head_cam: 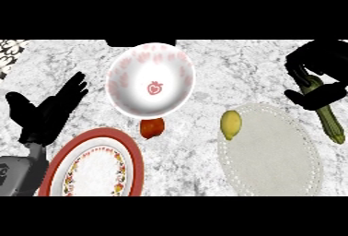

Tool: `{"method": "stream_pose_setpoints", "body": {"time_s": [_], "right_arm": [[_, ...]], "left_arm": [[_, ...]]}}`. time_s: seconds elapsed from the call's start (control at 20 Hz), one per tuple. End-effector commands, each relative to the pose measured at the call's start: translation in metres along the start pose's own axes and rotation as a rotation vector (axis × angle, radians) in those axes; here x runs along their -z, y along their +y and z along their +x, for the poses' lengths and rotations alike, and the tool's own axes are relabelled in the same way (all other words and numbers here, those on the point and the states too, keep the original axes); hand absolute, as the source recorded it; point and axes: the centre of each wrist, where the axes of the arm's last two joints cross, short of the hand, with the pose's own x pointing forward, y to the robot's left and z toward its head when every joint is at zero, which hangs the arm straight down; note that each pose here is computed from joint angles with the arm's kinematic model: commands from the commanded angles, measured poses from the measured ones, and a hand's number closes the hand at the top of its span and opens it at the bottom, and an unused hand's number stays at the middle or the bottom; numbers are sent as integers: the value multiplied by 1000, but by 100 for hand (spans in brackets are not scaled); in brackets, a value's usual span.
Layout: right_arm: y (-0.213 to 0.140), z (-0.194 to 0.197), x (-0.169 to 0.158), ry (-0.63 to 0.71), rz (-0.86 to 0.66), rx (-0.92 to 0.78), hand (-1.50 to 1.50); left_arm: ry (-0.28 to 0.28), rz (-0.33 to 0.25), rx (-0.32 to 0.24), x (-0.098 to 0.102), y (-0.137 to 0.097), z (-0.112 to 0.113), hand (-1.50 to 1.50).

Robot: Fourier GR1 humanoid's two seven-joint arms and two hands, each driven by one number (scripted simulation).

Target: Pick the squash from the placemat and place it in the bowl

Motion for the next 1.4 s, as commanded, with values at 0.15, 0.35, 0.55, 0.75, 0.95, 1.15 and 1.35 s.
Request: {"method": "stream_pose_setpoints", "body": {"time_s": [0.15, 0.35, 0.55, 0.75, 0.95, 1.15, 1.35], "right_arm": [[-65, 12, -14, -65, -80, -40, 150], [-81, 62, -4, -129, -100, -32, 150], [-89, 86, 19, -184, -74, 126, 150], [-102, 113, 30, -186, -70, 177, 150], [-111, 136, 54, -191, -107, 208, 150], [-91, 169, 66, -210, -152, 244, 150], [-98, 201, 97, -197, -167, 235, 150]], "left_arm": [[13, 16, -1, -9, 12, 11, 0], [6, 2, 1, 7, -3, -9, 0], [1, 0, 1, -4, 4, -6, 0], [6, 3, 7, -10, 6, -11, 0], [-2, 5, -1, -5, -6, -13, 0], [10, 20, 2, -4, 1, 0, 0], [6, -6, 2, 3, -4, 10, 0]]}}
